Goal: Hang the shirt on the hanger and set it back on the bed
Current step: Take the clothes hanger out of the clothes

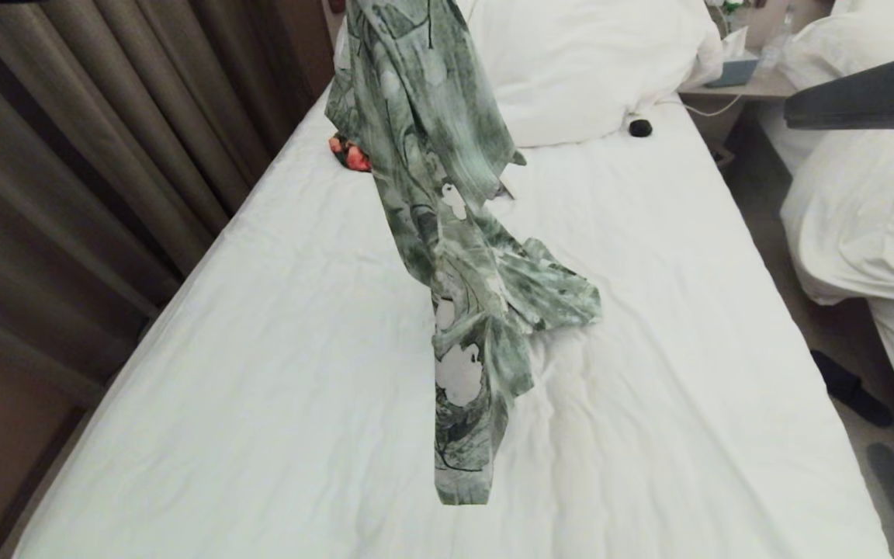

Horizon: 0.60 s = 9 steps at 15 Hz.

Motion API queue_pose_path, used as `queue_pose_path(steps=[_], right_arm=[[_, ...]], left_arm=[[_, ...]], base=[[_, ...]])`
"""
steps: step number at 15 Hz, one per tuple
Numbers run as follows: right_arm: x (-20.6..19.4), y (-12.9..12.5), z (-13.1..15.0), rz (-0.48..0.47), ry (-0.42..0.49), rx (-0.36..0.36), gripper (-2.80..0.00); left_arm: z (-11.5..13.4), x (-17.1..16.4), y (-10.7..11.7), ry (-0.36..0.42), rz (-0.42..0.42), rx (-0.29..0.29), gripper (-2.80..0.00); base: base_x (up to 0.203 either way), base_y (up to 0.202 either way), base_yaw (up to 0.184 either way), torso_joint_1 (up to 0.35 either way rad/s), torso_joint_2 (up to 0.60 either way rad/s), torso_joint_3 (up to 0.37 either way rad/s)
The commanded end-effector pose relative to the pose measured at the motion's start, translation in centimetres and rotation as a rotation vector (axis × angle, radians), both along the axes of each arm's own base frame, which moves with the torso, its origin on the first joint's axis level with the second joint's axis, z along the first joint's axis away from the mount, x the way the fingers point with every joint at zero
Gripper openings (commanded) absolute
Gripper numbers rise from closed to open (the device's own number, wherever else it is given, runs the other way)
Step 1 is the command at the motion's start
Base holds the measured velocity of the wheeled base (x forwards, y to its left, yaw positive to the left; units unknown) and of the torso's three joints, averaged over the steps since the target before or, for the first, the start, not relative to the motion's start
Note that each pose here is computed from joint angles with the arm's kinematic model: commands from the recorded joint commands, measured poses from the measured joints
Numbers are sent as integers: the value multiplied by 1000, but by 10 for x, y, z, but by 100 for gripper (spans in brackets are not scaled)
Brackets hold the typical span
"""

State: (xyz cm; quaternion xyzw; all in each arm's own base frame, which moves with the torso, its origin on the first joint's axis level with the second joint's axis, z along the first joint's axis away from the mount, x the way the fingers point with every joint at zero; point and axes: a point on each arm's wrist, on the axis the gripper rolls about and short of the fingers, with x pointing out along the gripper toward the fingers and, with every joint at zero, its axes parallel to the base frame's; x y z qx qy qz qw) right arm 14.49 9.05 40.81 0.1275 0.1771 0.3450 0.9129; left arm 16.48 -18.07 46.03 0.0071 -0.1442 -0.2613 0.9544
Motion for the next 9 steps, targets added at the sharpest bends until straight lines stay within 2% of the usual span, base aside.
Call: queue_pose_path(steps=[1, 4, 6, 9], right_arm=[[-1, 1, 0, 9, -1, 1, -280], [0, 6, 0, 28, -32, 16, -280], [2, 7, 1, 29, -58, 31, -280], [8, 10, -4, 30, -103, 21, -280]], left_arm=[[5, -7, 7, -16, -6, -15, -280], [11, -19, 15, -28, -29, -37, -280], [10, -26, 9, 1, -92, -67, -280], [6, -30, 5, 39, -203, -46, -280]], base=[[0, 0, 0, 176, -515, -350], [0, 0, 0, 182, -547, -361], [0, 0, 0, 196, -566, -367], [0, 0, 0, 226, -596, -371]])
